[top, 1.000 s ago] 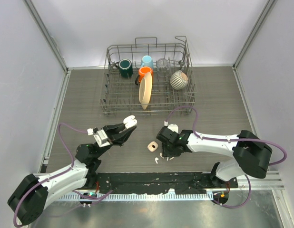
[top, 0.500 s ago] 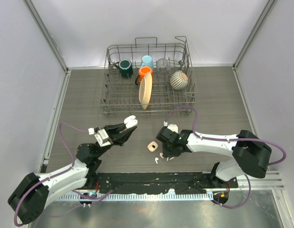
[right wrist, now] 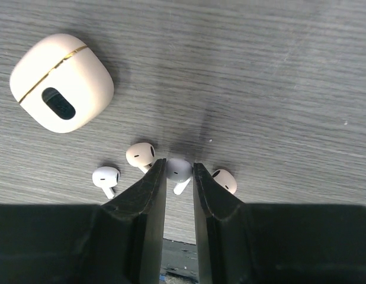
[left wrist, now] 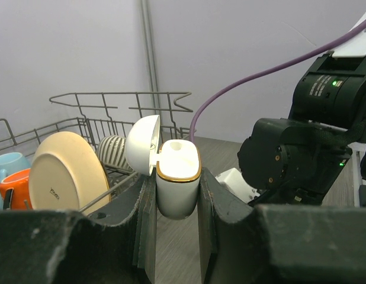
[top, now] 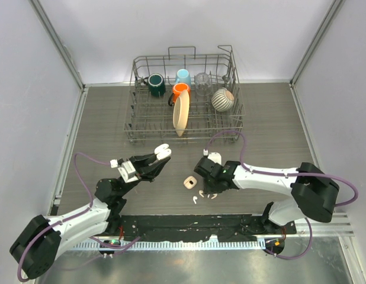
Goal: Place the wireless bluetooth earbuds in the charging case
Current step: Pick up the earbud from the center of the board, then place the earbud in the charging case.
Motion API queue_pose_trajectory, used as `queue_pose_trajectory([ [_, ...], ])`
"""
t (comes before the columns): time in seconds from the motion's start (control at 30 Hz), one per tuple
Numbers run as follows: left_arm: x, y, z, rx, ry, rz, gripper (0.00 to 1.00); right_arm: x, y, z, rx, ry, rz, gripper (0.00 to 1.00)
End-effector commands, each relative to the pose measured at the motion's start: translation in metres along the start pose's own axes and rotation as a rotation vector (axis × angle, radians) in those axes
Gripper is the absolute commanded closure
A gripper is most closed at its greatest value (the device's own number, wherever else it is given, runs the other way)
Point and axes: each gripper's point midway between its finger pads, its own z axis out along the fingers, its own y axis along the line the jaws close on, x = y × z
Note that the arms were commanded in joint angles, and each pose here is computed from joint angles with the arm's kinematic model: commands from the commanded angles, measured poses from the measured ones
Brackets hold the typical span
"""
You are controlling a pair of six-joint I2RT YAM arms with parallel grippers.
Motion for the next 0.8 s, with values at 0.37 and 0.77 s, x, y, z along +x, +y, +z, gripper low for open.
queue_pose_trajectory([
  [0.37, -0.020, 0.001, 0.012, 0.020, -0.066, 0.038, 1.00, -0.161, 0.046, -0.163, -0.256, -0.769, -0.054, 0.99],
  [0.77, -0.023, 0.000, 0.018, 0.027, -0.068, 0.016, 1.00, -0.206, 0.124, -0.274, -0.579, -1.158, -0.212, 0.99],
])
